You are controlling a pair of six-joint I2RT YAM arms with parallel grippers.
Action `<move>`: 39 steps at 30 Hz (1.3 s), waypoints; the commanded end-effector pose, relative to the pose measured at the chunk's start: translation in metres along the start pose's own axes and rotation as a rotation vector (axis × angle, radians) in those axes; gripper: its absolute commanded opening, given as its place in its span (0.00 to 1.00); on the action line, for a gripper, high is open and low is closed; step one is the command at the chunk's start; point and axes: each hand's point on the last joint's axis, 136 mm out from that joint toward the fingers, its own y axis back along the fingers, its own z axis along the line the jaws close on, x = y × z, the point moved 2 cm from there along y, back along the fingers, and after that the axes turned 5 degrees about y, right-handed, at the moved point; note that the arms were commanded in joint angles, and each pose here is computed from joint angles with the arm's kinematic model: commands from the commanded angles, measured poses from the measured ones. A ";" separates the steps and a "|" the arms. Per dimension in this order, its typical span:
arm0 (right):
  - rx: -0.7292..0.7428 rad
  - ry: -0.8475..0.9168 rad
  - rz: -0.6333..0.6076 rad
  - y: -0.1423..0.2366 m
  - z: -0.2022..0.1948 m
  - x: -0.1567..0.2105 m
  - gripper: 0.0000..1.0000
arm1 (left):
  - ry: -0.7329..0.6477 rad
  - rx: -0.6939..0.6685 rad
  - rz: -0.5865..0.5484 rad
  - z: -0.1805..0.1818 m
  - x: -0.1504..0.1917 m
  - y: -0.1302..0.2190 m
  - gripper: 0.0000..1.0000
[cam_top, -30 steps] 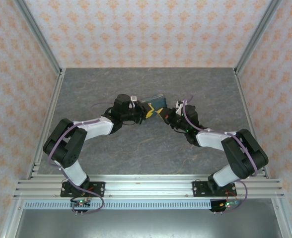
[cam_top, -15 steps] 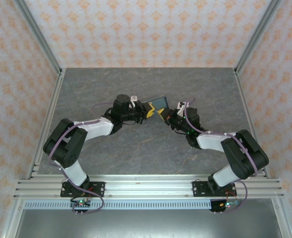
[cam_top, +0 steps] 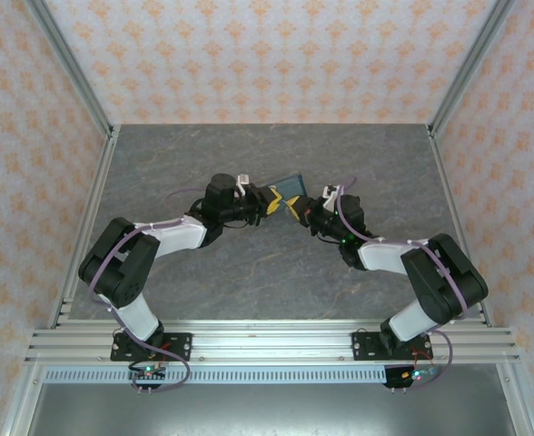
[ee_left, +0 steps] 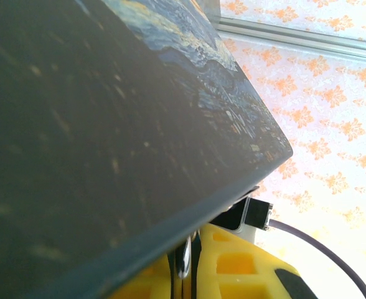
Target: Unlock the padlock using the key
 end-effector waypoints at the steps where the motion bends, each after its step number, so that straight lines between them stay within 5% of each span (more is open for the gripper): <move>1: -0.046 -0.012 0.072 -0.009 0.017 0.011 0.00 | -0.149 0.186 0.165 -0.059 0.047 0.011 0.00; 20: 0.199 0.162 0.100 -0.002 -0.024 0.013 0.00 | -0.169 0.173 0.196 -0.058 0.050 0.012 0.00; 39: 0.066 -0.003 0.101 -0.008 0.005 0.012 0.00 | -0.294 0.189 0.233 -0.057 0.056 0.020 0.00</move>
